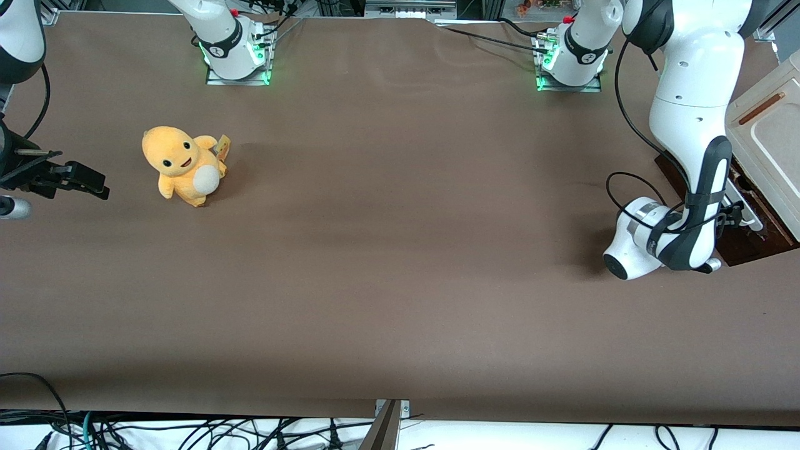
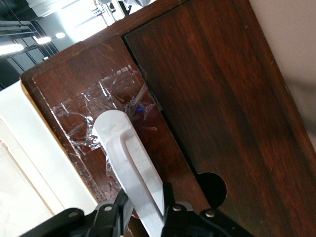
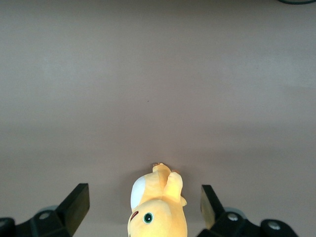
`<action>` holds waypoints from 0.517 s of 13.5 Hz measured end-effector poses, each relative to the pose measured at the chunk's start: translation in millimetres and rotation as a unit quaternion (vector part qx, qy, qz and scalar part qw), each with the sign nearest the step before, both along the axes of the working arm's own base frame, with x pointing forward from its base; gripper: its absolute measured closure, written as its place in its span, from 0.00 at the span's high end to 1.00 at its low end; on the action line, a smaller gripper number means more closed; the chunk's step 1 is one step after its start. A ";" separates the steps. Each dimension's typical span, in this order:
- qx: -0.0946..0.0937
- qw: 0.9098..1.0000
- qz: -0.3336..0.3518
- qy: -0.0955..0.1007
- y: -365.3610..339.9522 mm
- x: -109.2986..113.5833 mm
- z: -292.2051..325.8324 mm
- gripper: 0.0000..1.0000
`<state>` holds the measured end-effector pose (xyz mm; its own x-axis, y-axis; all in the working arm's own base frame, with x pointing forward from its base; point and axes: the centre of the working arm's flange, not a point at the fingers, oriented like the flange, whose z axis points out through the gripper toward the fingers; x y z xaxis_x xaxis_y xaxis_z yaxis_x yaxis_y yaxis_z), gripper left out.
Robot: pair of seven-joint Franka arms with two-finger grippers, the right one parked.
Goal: Open lower drawer with left arm only
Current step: 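Close the left gripper around the white bar handle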
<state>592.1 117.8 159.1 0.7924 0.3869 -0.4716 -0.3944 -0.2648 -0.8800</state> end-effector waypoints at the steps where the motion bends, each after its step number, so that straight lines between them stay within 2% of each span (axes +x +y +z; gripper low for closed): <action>1: 0.000 1.000 0.000 0.000 -0.4 0.1 -0.3 0.29; 7: -0.004 1.000 -0.020 -0.003 -29.5 5.4 -0.7 0.29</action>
<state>597.4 88.2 158.4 0.8094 0.3515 -0.4704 -0.4002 -0.2560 -0.8799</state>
